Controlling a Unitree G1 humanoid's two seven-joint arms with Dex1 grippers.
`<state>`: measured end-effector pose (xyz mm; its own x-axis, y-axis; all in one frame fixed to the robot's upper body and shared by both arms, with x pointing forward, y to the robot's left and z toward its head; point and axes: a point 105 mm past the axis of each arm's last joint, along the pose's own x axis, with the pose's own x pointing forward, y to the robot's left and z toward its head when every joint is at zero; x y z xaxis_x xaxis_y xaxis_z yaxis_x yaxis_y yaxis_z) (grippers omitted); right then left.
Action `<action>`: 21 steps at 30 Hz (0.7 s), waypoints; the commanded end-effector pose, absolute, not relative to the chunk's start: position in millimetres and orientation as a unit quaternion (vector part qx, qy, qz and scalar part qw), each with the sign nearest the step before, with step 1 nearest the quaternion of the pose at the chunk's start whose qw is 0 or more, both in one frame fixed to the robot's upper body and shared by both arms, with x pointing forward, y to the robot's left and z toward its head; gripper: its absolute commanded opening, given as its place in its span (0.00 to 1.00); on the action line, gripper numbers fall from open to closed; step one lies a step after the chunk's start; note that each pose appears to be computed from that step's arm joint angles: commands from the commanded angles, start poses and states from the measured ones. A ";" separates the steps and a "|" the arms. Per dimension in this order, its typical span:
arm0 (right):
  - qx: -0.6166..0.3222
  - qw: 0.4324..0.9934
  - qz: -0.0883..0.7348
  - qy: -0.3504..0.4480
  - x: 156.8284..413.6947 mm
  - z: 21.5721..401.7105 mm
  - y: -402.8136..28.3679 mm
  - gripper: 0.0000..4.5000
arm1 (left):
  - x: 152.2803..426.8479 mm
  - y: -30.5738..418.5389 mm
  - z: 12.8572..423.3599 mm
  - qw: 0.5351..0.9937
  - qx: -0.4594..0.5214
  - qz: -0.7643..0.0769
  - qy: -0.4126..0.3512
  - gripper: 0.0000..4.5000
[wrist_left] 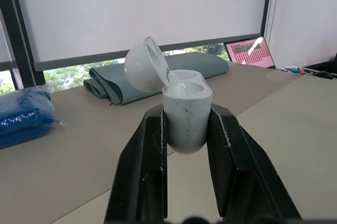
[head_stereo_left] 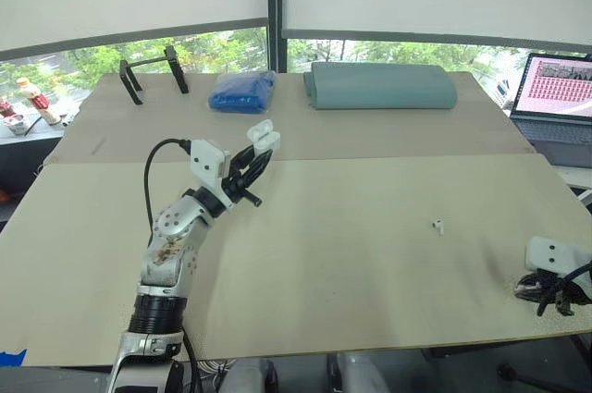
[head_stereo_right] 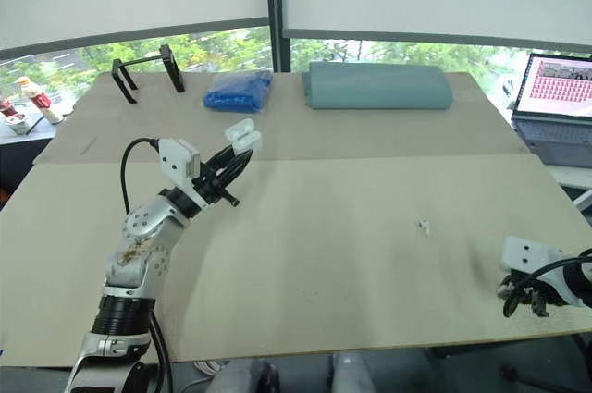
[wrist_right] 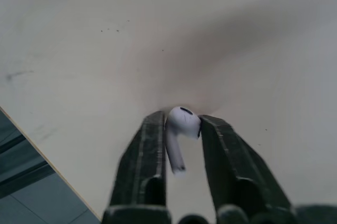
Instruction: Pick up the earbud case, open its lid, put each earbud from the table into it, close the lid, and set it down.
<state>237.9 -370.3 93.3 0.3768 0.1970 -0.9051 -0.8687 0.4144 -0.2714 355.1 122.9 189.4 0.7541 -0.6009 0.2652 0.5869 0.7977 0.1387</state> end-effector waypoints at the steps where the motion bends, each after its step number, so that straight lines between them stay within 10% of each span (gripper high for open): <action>1: -0.387 0.705 0.377 0.459 226.5 85.4 -375.1 0.45 | 348.7 122.6 203.5 0.931 0.028 -0.321 -0.175 0.12; 21: -0.304 0.733 0.316 0.521 222.2 87.3 -385.4 0.45 | 345.0 123.3 198.0 0.934 0.027 -0.318 -0.163 0.12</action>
